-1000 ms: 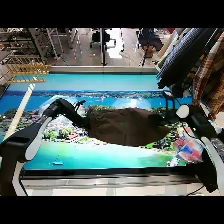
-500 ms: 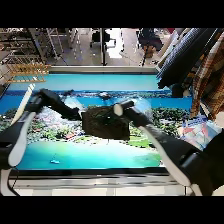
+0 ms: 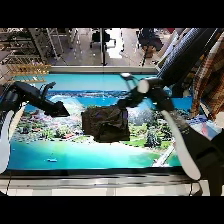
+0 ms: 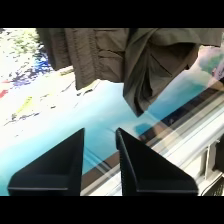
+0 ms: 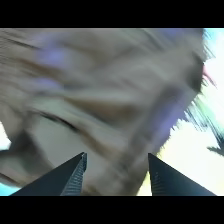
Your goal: Fold the clothes and pants, and hang the long-sleeved shirts on hangers.
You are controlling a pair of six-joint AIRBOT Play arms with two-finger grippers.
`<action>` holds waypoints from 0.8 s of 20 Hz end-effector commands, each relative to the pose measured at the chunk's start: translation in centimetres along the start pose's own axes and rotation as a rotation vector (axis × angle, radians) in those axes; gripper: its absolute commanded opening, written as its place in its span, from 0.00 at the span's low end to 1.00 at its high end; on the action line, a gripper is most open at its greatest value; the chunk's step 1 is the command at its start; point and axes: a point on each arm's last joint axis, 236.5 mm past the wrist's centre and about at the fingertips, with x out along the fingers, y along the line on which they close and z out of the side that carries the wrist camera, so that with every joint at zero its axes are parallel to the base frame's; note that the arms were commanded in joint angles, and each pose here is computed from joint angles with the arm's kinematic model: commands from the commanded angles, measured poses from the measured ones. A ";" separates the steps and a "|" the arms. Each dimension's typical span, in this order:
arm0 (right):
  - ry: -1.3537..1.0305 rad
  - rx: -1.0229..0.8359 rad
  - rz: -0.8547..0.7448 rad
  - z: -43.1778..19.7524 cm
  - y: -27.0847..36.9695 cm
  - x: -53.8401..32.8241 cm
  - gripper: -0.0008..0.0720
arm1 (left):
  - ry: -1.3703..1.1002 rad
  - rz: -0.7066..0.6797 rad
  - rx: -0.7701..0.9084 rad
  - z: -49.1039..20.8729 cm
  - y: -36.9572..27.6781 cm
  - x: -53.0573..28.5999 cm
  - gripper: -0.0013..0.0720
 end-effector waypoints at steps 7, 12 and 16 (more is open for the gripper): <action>0.189 0.438 0.380 -8.0 0.5 8.0 0.97 | 0.072 -0.016 0.066 -0.2 -2.9 5.2 0.35; 0.027 0.467 0.451 -3.7 3.1 10.3 0.86 | 0.101 -0.022 0.052 -0.5 -2.4 6.1 0.35; -0.049 0.470 0.513 -1.2 5.5 9.6 0.03 | 0.104 -0.022 0.053 -0.6 -2.4 6.2 0.35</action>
